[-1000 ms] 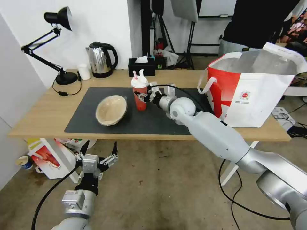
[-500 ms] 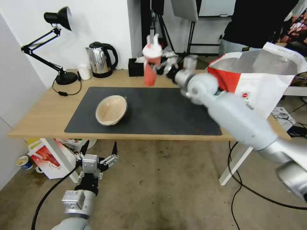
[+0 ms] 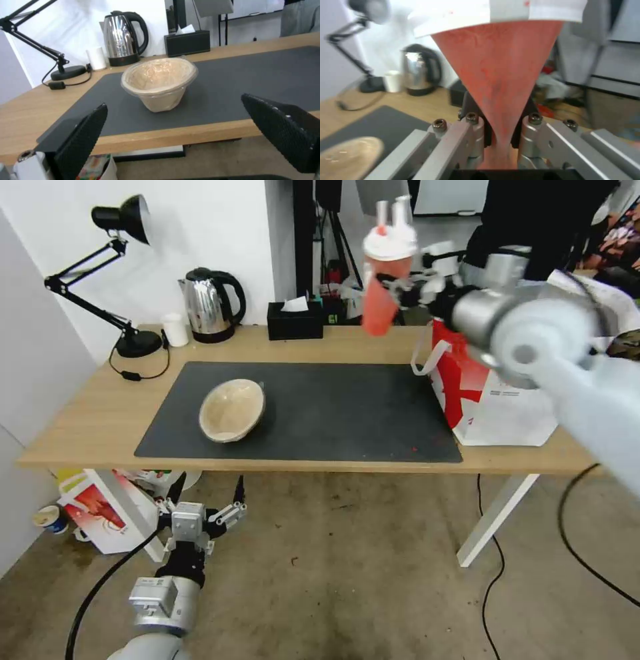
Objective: Pick up the trash from the table and place it into the takeout bag.
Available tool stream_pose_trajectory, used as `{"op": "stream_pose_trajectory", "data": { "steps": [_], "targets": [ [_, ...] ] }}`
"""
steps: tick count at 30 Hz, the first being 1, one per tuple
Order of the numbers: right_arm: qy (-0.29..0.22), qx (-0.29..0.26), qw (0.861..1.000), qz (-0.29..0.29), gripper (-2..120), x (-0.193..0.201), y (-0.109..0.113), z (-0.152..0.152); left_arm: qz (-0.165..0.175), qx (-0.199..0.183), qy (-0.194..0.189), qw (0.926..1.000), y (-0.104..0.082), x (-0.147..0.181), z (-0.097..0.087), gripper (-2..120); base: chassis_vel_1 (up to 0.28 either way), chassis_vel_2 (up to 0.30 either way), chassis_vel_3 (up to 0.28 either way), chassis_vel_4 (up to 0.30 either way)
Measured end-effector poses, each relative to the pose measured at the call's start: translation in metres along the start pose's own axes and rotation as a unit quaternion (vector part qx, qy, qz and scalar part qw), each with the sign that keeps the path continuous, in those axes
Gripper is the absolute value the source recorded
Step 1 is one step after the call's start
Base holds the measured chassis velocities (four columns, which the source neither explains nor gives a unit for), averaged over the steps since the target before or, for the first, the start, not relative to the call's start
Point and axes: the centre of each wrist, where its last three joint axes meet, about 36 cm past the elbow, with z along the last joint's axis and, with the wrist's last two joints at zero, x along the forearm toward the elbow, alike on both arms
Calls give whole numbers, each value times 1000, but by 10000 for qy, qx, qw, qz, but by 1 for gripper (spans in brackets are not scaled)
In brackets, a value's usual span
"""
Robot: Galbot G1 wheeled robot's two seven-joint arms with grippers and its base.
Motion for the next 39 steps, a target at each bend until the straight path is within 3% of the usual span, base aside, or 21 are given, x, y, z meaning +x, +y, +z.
{"op": "stream_pose_trajectory", "data": {
  "steps": [4,14,32,39],
  "targets": [
    [152,207,9982,549,7,23,-20,-4,-1,0,0,10000,0,0,0,100,0,0,0,0],
    [172,158,9926,1193,7,40,-60,-8,0,0,0,10000,0,0,0,100,0,0,0,0],
    [86,-267,9805,1945,7,22,-141,-13,0,0,0,10000,0,0,0,100,0,0,0,0],
    [188,-347,9782,2041,7,12,-153,-1,0,0,0,10000,0,0,0,100,0,0,0,0]
  ]
}}
